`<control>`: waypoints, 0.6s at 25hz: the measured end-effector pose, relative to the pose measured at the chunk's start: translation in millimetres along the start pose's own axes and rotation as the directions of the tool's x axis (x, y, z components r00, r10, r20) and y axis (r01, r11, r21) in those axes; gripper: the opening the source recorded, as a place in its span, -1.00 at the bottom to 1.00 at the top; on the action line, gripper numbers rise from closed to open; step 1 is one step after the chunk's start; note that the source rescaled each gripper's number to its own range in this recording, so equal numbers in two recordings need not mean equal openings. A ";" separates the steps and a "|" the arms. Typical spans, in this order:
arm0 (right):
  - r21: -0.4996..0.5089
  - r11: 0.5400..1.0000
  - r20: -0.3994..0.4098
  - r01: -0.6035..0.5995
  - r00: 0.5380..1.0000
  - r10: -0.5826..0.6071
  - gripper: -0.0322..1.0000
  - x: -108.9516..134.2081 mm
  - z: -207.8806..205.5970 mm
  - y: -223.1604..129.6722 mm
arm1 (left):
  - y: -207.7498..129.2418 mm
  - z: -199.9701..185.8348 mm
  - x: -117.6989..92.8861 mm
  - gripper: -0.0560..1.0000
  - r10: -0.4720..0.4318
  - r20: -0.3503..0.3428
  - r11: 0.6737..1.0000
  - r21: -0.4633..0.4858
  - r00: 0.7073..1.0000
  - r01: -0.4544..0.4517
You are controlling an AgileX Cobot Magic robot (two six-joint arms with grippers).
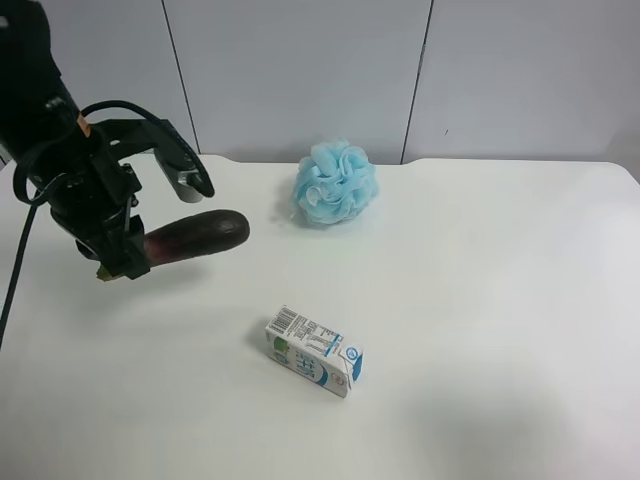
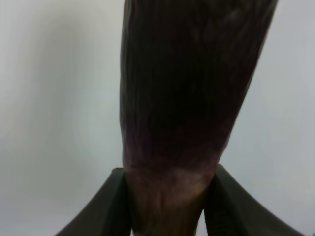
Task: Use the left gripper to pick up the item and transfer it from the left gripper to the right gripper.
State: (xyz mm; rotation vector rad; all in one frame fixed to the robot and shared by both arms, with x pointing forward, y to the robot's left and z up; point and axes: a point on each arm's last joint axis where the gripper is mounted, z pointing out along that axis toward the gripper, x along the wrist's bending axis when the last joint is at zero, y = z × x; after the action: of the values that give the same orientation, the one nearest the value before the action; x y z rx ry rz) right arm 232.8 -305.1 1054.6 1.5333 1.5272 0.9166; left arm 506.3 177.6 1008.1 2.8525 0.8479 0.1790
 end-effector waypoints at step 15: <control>0.000 1.000 0.000 0.000 1.000 0.000 1.00 0.0 0.0 0.0 | 59.9 -26.5 -35.1 -0.89 0.096 0.116 0.993 -0.078 0.989 -0.088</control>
State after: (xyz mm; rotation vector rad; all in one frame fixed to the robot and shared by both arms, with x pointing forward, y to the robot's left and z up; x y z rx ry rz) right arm 232.8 -305.1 1054.6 1.5333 1.5272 0.9166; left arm 504.7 112.0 1042.9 2.8030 0.6730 0.0476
